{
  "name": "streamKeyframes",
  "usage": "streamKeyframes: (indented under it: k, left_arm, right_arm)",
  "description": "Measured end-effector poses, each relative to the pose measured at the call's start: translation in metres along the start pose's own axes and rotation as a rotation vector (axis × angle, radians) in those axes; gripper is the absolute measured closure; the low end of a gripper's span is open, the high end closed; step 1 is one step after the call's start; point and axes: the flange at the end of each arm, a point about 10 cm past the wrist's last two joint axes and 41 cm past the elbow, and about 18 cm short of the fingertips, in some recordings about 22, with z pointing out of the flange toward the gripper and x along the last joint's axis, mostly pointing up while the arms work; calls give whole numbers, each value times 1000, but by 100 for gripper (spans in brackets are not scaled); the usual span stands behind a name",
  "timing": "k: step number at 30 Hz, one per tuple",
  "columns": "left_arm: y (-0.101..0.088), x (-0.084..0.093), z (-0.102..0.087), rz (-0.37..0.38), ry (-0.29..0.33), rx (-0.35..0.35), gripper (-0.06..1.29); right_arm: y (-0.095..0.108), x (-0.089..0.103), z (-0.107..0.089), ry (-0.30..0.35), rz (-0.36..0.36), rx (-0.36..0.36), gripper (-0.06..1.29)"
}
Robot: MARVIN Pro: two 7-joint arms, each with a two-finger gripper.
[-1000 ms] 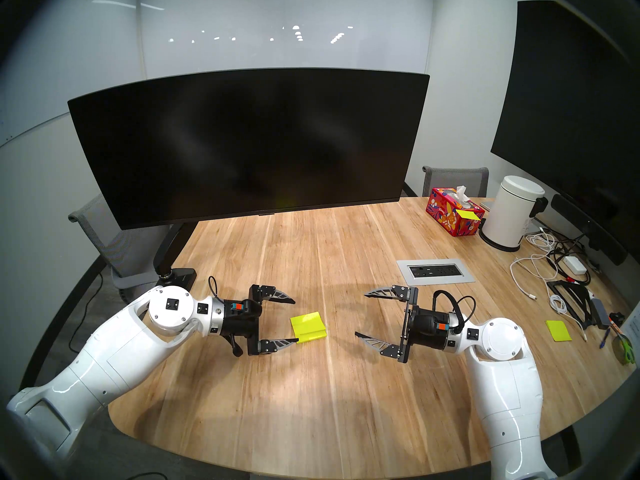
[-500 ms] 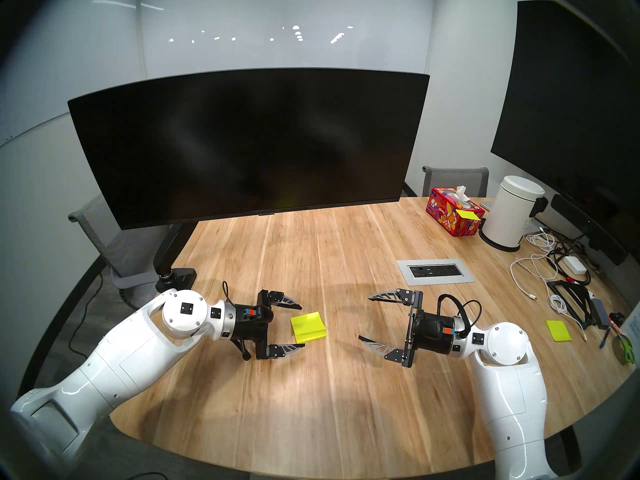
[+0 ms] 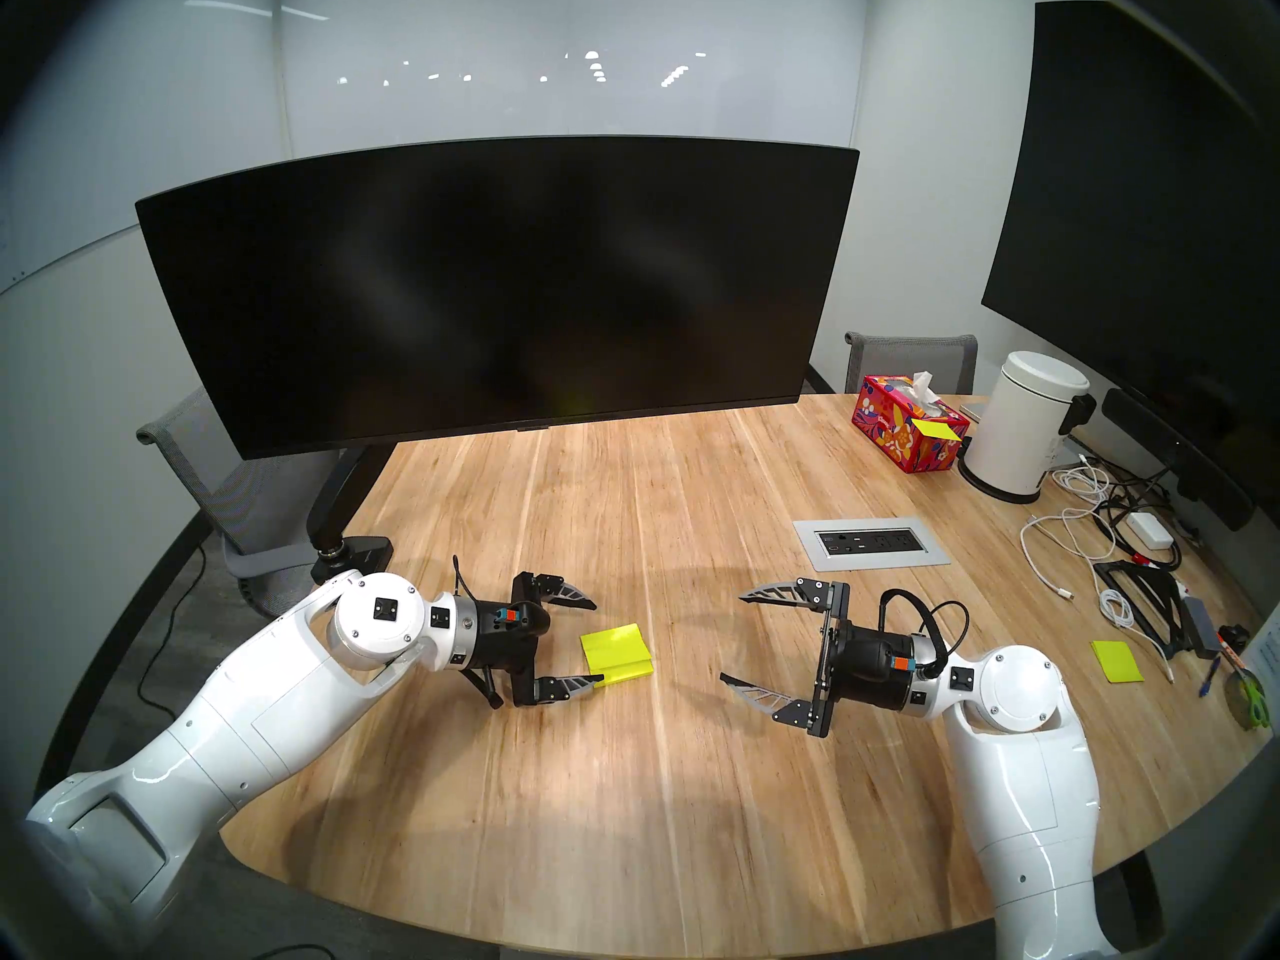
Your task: Peel one sticky note off the pad and stick it onto the monitor, then press it flat
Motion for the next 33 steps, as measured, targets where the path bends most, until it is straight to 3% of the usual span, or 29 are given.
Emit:
streamKeyframes:
  k: [22, 23, 25, 28, 31, 33]
  left_arm:
    - [-5, 7, 8, 15, 26, -1, -2]
    - [-5, 7, 8, 14, 26, -3, 4]
    - [-5, 6, 9, 12, 25, -10, 44]
    - [-4, 5, 10, 10, 24, -15, 47]
    - [-4, 4, 11, 8, 24, -24, 68]
    - [-3, 4, 12, 6, 25, -30, 58]
  right_arm:
    - [1, 1, 0, 8, 2, 6, -2]
    - [1, 1, 1, 9, 3, 7, -2]
    - [1, 1, 1, 11, 5, 9, -2]
    - [1, 1, 1, 11, 7, 10, -2]
    - [1, 1, 2, 12, 8, 11, -2]
    - [1, 0, 2, 12, 9, 11, -2]
